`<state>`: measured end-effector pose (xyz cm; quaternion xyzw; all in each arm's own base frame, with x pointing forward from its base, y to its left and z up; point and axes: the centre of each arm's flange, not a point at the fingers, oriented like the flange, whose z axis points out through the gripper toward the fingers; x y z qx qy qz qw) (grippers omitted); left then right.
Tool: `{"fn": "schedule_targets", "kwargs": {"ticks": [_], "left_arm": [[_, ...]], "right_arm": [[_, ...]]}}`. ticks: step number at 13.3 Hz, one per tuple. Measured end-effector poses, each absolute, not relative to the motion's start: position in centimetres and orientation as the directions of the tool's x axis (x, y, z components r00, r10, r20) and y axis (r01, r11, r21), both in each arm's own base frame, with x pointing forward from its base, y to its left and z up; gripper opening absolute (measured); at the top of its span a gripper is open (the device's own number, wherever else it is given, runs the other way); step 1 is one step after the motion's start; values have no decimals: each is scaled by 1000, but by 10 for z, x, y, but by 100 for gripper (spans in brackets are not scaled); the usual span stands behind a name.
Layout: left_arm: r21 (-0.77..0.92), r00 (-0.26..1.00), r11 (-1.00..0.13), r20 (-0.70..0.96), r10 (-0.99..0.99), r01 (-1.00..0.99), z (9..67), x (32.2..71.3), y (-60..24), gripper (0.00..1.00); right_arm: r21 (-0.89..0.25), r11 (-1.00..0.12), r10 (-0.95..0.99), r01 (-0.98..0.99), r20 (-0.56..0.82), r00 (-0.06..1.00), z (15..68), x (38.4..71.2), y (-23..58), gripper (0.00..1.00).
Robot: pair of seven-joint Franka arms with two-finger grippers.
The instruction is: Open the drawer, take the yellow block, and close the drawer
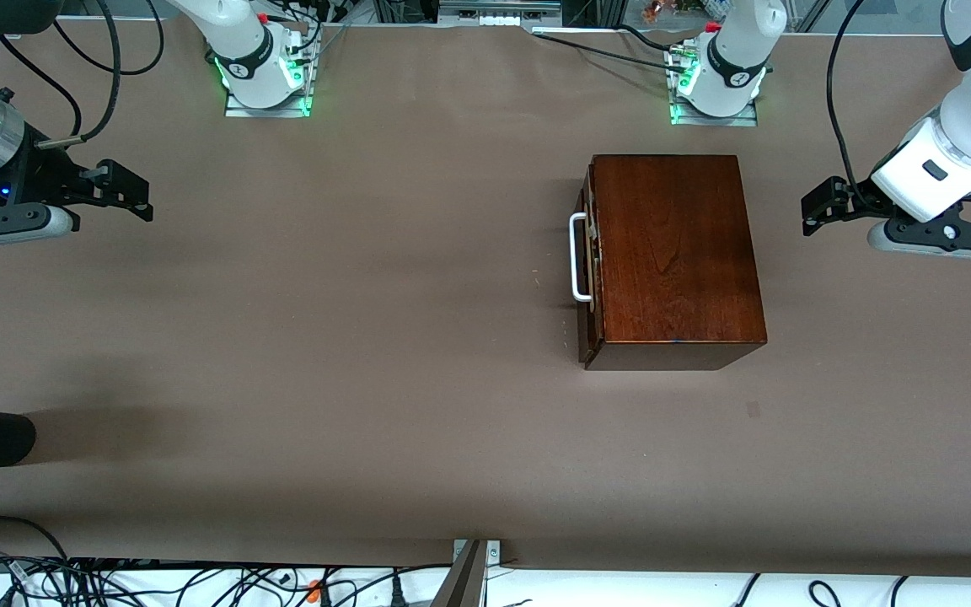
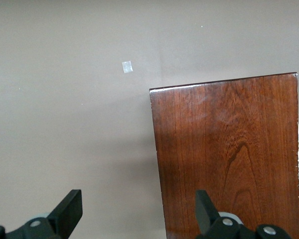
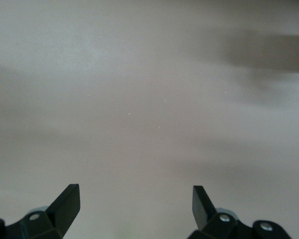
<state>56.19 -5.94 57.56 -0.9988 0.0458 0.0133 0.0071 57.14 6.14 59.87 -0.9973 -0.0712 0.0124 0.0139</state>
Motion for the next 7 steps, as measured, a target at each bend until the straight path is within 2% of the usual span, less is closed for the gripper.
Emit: {"fn": "schedule_targets", "kwargs": {"ticks": [7], "left_arm": [[-13,995,-996,-26,-92,-92,578,562,-59,100]], "right_arm": [[-29,-991,131,130,-24,991,598,572,55,100]]}}
